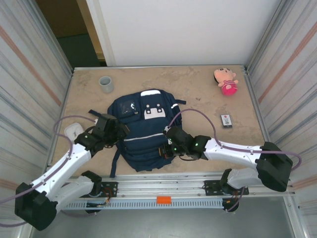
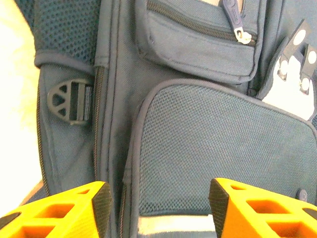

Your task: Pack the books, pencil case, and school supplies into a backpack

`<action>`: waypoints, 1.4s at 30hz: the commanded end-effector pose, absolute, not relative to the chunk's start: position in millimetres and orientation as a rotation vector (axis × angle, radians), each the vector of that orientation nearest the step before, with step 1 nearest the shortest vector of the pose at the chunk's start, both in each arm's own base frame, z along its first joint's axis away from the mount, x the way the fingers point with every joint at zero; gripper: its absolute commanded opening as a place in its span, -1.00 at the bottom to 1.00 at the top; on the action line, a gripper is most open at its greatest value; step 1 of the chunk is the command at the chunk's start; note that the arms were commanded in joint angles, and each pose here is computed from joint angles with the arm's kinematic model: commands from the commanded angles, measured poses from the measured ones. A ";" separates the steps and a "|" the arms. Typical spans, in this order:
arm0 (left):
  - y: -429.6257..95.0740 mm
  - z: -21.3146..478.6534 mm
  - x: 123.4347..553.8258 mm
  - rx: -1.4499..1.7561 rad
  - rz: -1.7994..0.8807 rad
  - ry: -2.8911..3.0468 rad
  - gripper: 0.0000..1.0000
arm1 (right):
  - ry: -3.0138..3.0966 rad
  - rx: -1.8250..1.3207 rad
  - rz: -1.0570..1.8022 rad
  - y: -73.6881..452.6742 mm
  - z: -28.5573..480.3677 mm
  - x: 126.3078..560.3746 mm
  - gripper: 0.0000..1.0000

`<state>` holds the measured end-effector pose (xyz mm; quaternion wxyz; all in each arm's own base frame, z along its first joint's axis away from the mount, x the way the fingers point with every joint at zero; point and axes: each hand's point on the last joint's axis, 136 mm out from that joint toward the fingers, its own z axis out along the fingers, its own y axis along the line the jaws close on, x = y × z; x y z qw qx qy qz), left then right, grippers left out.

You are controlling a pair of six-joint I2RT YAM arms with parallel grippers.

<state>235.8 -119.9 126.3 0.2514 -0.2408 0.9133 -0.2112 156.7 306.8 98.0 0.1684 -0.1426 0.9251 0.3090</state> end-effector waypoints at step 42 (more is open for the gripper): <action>-220.1 213.1 198.0 1.367 -0.555 1.878 0.18 | 2.565 -0.355 1.111 306.7 140.8 182.5 -1.00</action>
